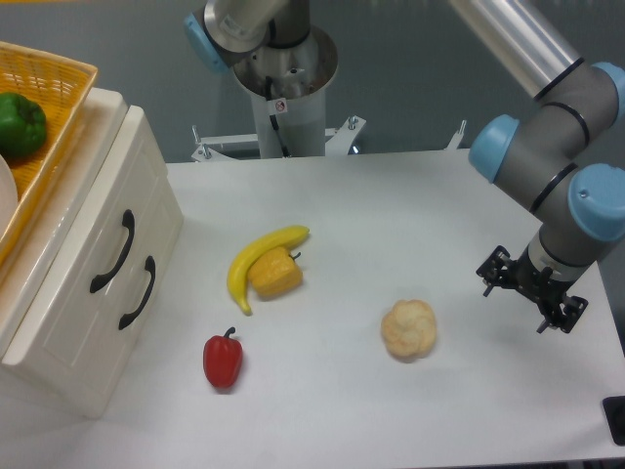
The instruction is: Slide the top white drawer open
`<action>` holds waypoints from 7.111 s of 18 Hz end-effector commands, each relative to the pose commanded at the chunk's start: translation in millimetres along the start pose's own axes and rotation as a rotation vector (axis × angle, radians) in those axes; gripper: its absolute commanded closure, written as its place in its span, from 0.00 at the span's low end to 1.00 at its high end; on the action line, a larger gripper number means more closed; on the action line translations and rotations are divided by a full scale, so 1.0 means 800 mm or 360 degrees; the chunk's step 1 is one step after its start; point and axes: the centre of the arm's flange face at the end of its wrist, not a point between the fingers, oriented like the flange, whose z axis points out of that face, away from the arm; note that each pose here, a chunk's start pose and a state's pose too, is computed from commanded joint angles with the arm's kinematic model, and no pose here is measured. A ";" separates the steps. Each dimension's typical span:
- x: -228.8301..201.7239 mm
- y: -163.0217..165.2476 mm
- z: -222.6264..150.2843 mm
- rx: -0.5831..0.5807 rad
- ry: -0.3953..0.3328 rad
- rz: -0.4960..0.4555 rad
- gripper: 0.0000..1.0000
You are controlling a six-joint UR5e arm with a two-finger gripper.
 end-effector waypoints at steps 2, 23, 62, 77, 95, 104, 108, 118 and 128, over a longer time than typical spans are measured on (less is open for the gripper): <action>0.000 0.000 0.000 0.0002 0.0003 0.0000 0.00; 0.183 -0.146 -0.051 0.0231 -0.0055 -0.0704 0.00; 0.476 -0.342 -0.084 0.0294 0.0634 -0.0719 0.00; 0.490 -0.355 -0.066 0.0252 0.0660 -0.0703 0.00; 0.483 -0.357 -0.055 0.0212 0.0602 -0.0673 0.00; 0.473 -0.354 -0.066 0.0185 0.0501 -0.0648 0.00; 0.473 -0.353 -0.067 0.0182 0.0500 -0.0651 0.00; 0.458 -0.342 -0.066 0.0160 0.0462 -0.0681 0.00; 0.429 -0.323 -0.074 0.0180 0.0445 -0.0718 0.00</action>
